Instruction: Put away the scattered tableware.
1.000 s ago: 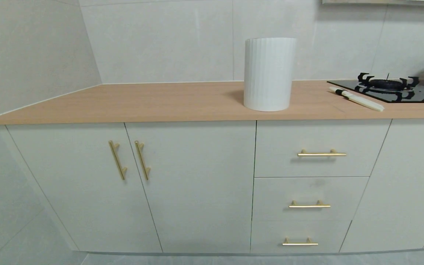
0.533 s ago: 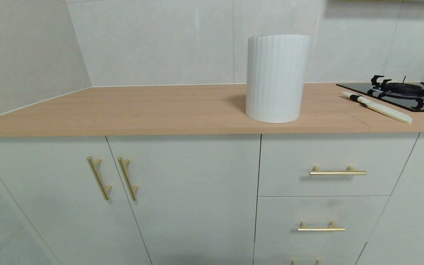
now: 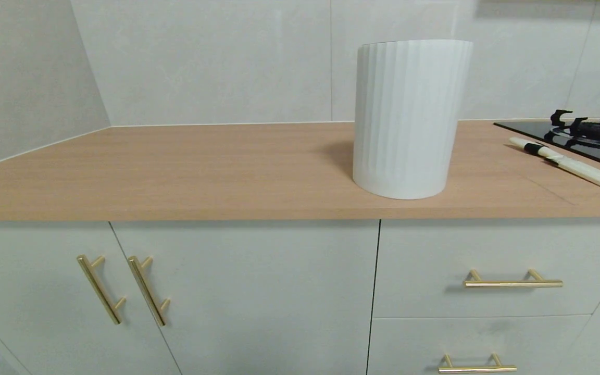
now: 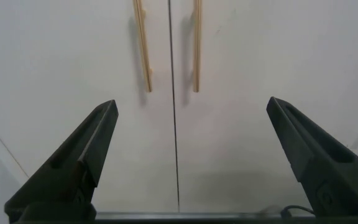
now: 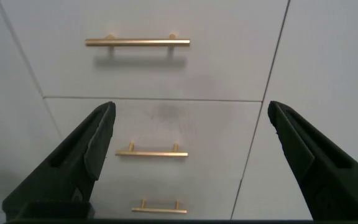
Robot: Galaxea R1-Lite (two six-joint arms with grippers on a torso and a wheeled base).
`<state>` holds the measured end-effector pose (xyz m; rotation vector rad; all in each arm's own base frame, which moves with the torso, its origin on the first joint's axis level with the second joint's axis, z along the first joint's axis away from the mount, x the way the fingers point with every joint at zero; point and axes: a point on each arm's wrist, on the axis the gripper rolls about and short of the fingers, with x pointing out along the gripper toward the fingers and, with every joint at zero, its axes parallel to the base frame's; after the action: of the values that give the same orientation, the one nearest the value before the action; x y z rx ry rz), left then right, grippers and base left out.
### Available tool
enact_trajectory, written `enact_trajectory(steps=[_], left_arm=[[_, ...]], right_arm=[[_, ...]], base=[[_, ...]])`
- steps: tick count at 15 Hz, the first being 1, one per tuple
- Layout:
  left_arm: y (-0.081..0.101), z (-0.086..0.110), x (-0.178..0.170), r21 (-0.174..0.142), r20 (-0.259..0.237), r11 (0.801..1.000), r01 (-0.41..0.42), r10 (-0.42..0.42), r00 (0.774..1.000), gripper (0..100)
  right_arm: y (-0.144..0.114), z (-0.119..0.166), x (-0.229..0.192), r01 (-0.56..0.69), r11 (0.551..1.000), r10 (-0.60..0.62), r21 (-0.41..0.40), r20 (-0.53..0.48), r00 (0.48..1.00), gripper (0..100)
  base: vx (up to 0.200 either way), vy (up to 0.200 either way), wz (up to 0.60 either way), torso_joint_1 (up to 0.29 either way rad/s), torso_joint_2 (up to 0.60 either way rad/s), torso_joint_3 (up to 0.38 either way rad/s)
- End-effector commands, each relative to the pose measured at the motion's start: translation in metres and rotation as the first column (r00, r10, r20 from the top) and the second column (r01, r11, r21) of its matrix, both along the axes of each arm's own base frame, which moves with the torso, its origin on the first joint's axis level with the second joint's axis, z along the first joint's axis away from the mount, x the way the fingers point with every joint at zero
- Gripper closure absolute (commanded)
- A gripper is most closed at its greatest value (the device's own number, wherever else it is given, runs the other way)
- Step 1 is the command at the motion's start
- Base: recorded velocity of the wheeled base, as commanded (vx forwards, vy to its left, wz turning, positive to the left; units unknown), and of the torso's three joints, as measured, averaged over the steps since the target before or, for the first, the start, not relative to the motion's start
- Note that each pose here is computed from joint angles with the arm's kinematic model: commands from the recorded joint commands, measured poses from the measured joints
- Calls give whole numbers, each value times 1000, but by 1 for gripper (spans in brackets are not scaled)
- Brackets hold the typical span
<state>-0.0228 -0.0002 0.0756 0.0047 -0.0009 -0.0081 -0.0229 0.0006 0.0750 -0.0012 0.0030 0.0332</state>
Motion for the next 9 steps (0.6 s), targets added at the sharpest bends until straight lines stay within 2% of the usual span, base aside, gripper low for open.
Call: enact_trajectory(steps=[1,6,9], left_arm=[[0,0,0,0,1,1000,0,0,1000,0],[0,0,0,1,1,1000,0,0,1000,0],[0,0,0,0,1,1000,0,0,1000,0]], right_arm=[[0,0,0,-1,1000,1,0,-2,1000,0],[0,0,0,-1,1000,1,1,-2,1000,0],[0,0,0,-1,1000,1,3,-2,1000,0]], base=[[0,0,0,0,0,0],[0,0,0,0,0,0],[0,-200,0,-1,2,1]])
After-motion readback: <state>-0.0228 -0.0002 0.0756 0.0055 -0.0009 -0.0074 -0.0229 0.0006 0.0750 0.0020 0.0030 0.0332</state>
